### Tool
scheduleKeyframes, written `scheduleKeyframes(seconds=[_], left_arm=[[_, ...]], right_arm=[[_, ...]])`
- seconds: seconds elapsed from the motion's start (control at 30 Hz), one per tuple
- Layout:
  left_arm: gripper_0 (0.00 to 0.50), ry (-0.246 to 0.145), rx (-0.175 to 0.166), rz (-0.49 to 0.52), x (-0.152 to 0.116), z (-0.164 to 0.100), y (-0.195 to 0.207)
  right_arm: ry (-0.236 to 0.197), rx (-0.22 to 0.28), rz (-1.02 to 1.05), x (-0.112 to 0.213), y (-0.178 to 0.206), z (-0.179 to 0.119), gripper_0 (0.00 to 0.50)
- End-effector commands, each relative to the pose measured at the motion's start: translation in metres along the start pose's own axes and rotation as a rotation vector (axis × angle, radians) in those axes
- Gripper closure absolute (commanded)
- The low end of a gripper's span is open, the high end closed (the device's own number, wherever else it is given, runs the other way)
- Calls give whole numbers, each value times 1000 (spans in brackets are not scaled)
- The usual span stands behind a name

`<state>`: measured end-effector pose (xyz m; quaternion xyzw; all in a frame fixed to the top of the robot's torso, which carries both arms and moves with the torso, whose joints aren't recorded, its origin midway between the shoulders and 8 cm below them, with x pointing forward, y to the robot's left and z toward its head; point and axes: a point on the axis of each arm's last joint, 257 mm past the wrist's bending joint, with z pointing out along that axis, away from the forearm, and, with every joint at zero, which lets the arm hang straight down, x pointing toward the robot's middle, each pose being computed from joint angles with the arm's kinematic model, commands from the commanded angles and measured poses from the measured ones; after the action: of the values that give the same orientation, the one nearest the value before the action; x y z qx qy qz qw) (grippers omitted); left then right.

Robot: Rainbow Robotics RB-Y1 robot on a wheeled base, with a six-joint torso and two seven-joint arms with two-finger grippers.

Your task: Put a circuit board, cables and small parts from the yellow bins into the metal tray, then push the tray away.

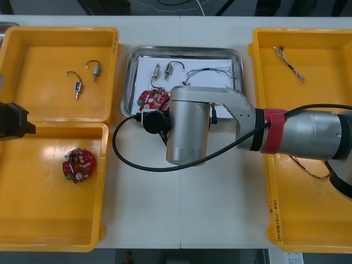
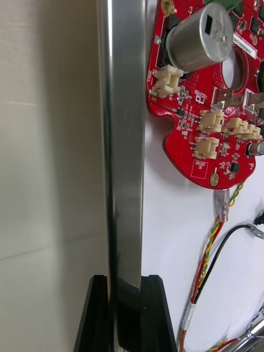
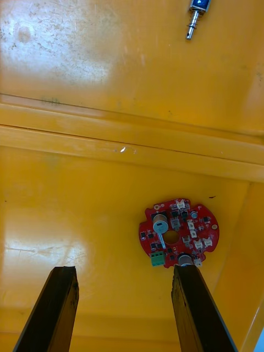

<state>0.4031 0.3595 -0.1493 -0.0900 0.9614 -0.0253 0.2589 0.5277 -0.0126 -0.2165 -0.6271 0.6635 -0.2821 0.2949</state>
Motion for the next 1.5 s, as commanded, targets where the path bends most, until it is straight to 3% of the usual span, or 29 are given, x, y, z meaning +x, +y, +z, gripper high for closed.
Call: scheduleKeyframes(seconds=[0.03, 0.47, 0.8, 1.07, 1.13, 1.2, 1.33, 1.5], left_arm=[[0, -23, -40, 111, -3, -13, 15], [0, -23, -40, 111, -3, -13, 15], [0, -23, -40, 111, -3, -13, 15], [0, -23, -40, 111, -3, -13, 15], [0, -23, -40, 111, -3, -13, 15], [0, -23, -40, 111, -3, -13, 15], [0, -23, -40, 111, -3, -13, 15], [0, -23, -40, 111, -3, -13, 15]], right_arm=[[-43, 80, -81, -31, -36, -12, 500], [-69, 160, -91, -35, -83, 3, 500], [-101, 187, -68, -35, -105, 19, 500], [-103, 200, -66, -32, -116, 28, 500], [-99, 201, -68, -30, -116, 29, 375], [-103, 204, -68, -31, -118, 29, 13], [-106, 199, -52, -31, -121, 28, 0], [-113, 113, 30, -34, -114, 19, 0]])
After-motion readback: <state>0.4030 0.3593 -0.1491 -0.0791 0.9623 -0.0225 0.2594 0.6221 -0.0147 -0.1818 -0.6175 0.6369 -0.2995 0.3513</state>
